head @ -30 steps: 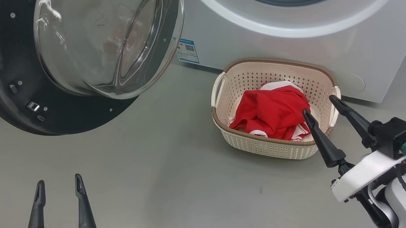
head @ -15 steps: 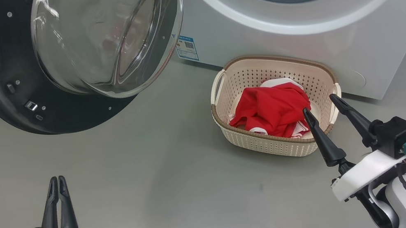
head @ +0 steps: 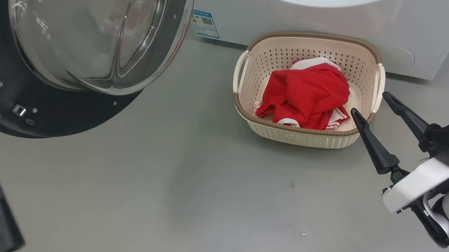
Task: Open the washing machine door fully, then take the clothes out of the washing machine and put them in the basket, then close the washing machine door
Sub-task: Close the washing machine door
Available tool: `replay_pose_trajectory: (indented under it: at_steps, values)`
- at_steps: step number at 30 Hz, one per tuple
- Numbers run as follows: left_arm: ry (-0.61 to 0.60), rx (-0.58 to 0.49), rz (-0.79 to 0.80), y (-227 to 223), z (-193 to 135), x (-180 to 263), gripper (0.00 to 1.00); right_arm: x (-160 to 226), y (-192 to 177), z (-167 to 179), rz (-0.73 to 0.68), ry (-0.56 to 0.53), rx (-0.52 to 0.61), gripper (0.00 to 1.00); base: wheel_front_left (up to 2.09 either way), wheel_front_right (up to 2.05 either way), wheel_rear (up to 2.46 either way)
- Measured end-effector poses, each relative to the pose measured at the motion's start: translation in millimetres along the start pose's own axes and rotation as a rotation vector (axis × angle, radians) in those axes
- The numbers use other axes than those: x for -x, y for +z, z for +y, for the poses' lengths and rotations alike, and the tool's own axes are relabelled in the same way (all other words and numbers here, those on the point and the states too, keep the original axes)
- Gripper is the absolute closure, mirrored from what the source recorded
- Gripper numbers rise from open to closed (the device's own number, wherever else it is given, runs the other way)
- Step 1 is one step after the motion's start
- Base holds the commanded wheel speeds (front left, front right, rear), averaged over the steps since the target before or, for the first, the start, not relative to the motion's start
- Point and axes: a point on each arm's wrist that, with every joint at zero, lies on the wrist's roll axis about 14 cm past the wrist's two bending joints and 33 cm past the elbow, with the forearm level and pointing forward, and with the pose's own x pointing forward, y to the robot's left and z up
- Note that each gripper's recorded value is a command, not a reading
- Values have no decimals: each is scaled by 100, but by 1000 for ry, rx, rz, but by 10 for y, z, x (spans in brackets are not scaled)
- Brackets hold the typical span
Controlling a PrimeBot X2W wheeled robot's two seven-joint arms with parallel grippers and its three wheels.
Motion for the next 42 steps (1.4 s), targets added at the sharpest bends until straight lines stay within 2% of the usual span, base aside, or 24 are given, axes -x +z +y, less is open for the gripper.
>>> replay_pose_trajectory:
  at_steps: [6,12,15,20,27,29,33,36,42]
  values:
    - [83,-101,-151,545,503,-336,100,-55,-69,-87,8,9,17,0,0,0,0]
    - [109,-87,-250,923,721,-624,100,-64,-135,-249,22,-5,27,0,0,0,0]
    - [160,-5,-295,1101,904,-764,100,-50,-179,-320,31,-20,26,0,0,0,0]
    - [214,99,-280,1169,1141,-985,100,-45,-167,-467,24,-45,33,0,0,0,0]
    - [243,479,-156,831,1183,-1366,100,-17,-224,-643,32,-79,33,0,0,0,0]
    - [257,629,-119,701,1167,-1457,100,-17,-241,-640,33,-77,27,0,0,0,0]
    - [375,921,-56,433,1333,-1544,100,-25,-281,-599,44,-62,19,0,0,0,0]
    - [433,1015,9,259,1367,-1577,100,-37,-260,-627,36,-66,22,0,0,0,0]
    - [492,1074,112,-22,1404,-1543,100,-23,-274,-658,39,-73,22,0,0,0,0]
